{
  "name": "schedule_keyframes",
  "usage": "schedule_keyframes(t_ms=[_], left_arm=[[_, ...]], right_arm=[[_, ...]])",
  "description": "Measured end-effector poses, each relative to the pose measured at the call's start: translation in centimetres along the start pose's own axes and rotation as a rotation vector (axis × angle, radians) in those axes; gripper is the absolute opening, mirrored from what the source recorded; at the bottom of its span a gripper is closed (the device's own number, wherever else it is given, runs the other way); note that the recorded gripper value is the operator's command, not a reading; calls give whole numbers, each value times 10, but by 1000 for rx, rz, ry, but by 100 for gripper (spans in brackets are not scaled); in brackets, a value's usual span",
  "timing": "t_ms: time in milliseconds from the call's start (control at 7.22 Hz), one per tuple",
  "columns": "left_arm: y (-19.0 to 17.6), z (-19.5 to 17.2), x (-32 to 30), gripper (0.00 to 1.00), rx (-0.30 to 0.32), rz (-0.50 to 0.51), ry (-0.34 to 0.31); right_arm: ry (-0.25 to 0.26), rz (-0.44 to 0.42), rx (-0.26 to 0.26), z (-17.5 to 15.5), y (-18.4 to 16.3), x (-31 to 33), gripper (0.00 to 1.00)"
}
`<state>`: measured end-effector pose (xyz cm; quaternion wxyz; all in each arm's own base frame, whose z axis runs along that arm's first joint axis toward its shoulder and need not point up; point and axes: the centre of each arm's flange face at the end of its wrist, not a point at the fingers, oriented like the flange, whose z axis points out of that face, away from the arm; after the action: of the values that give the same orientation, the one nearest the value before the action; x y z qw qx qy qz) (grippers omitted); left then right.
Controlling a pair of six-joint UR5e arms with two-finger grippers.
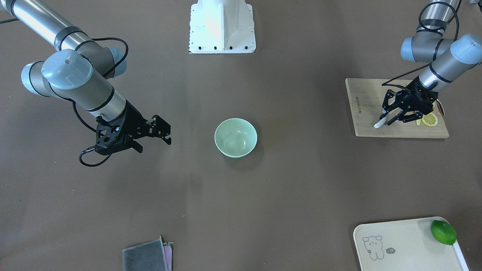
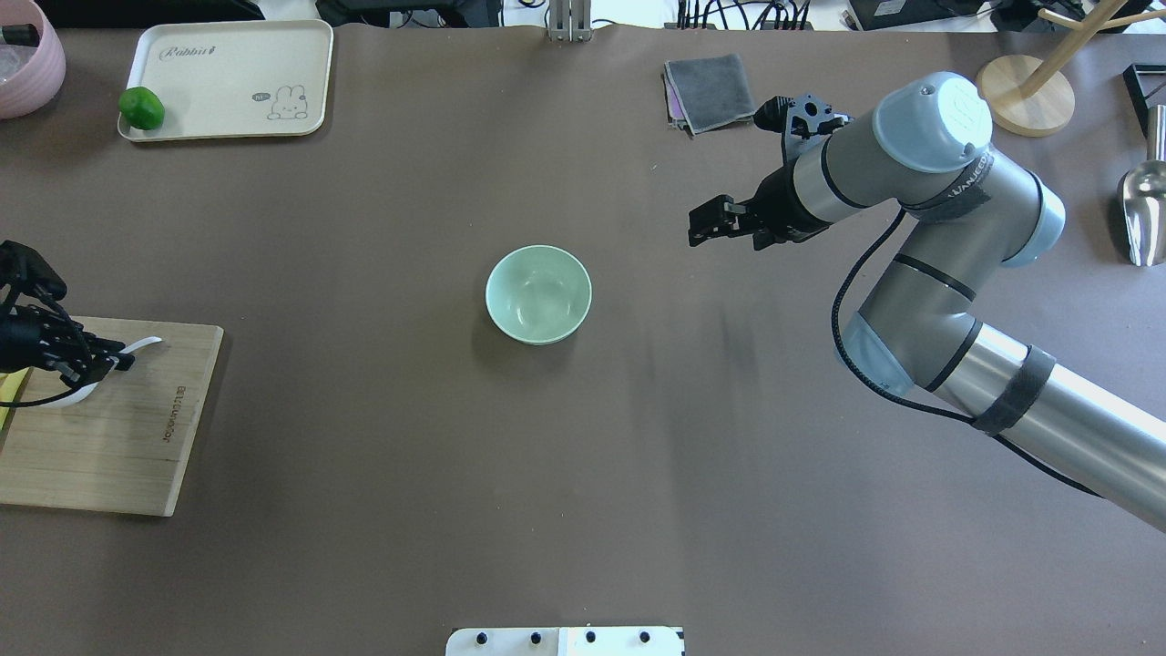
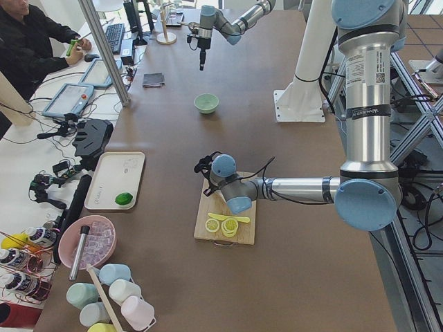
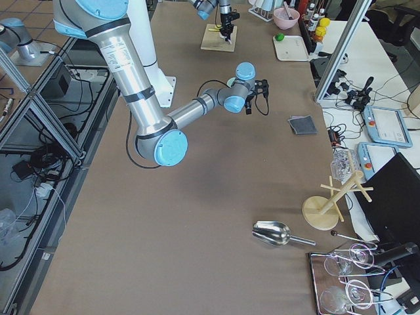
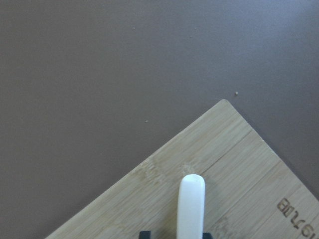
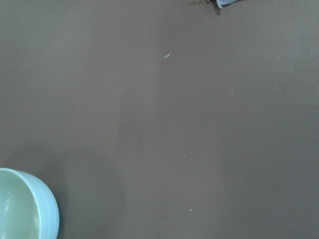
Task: Place spoon in bowl
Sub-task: 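Lift the white spoon with the left gripper and carry it toward the bowl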
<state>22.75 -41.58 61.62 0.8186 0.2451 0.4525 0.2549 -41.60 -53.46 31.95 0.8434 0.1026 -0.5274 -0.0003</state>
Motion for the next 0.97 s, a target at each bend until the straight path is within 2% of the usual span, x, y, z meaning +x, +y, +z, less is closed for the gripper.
schedule_keyframes(t_ms=[554, 692, 969], left_arm=[[-18, -10, 12, 0, 20, -47, 23], [-41, -12, 16, 0, 33, -57, 31], [-124, -18, 38, 0, 87, -151, 52]], right_arm=[[-5, -5, -5, 2, 2, -4, 100], [-7, -7, -5, 1, 3, -5, 100], [-8, -10, -6, 1, 3, -5, 100]])
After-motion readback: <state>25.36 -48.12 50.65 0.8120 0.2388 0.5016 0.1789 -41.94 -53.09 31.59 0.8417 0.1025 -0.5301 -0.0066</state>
